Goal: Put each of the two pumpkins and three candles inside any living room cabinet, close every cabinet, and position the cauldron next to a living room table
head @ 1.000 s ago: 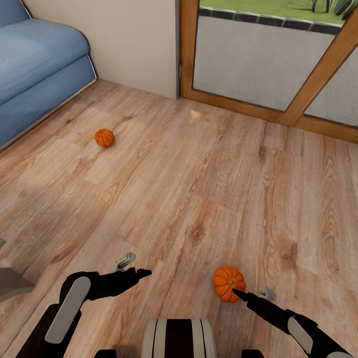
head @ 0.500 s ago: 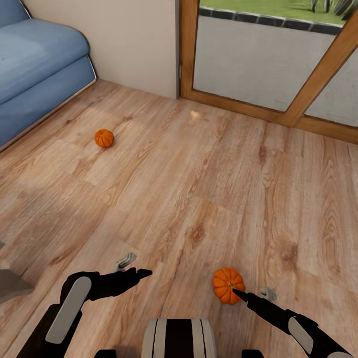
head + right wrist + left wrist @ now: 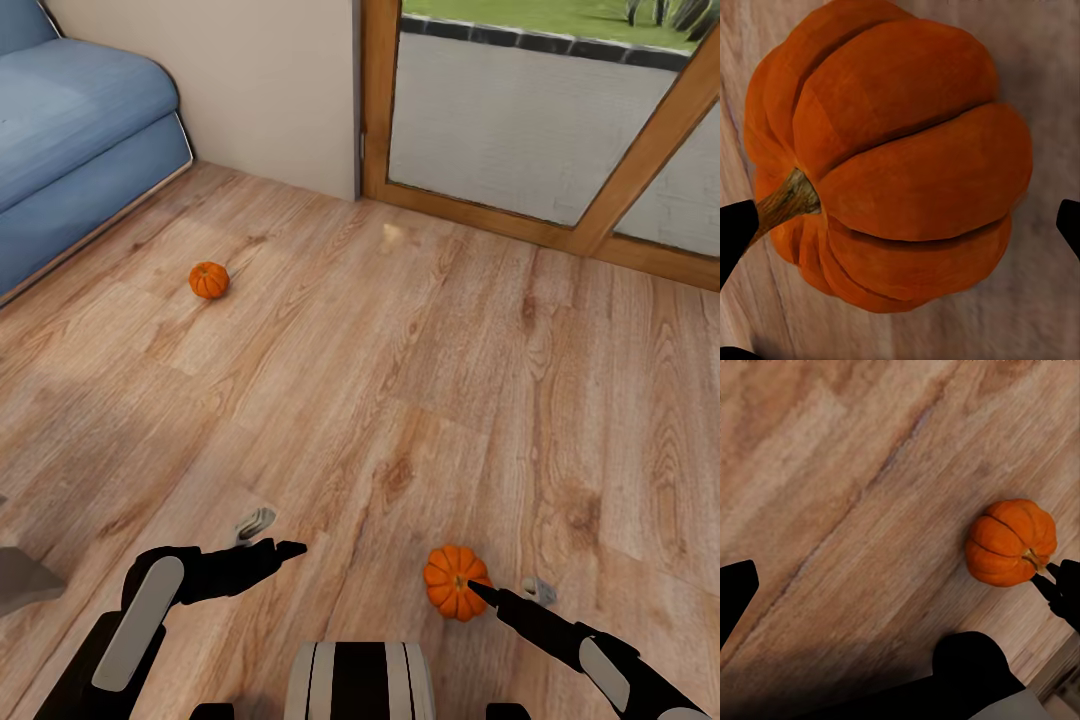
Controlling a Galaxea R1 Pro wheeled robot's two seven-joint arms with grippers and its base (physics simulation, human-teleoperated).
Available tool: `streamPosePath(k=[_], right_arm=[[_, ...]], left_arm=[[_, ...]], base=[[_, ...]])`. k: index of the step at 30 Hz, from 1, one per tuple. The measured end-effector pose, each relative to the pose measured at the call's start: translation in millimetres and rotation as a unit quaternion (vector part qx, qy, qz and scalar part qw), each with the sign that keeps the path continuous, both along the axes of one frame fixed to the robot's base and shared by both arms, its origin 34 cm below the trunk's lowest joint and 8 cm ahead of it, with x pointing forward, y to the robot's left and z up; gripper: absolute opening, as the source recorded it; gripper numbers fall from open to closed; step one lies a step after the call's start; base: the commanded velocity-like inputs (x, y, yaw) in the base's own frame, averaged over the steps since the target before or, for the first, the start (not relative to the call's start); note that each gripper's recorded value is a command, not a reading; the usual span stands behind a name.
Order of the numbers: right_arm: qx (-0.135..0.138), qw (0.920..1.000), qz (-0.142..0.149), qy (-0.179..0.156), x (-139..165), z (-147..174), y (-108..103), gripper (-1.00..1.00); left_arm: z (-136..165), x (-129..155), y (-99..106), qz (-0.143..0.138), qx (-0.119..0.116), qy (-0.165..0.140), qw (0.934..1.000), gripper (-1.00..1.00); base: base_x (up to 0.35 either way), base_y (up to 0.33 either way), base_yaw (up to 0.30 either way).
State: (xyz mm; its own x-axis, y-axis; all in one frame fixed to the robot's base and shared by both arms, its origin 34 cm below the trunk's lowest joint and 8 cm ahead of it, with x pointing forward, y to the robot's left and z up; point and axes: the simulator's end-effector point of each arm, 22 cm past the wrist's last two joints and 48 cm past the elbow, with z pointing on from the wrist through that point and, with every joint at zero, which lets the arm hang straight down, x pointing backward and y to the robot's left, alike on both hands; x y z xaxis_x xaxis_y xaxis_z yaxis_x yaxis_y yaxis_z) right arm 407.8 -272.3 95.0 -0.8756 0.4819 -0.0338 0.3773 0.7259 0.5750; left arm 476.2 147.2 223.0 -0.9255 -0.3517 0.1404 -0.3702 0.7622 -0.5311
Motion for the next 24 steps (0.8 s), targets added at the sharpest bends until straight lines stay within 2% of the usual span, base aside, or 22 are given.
streamPosePath(k=[7, 24], right_arm=[[0.0, 1.0, 0.0, 0.0, 0.0, -0.1, 0.0, 1.0], [-0.001, 0.9999, 0.0, 0.012, -9.8, -8.5, -1.3, 1.0]], left_arm=[[0.1, -0.1, -0.8, 0.0, -0.001, 0.0, 1.0, 1.0], [-10.3, -6.7, 0.7, 0.001, 0.0, 0.012, 0.9999, 1.0]], base=[[0.003, 0.09, 0.0], [0.0, 0.003, 0.0]])
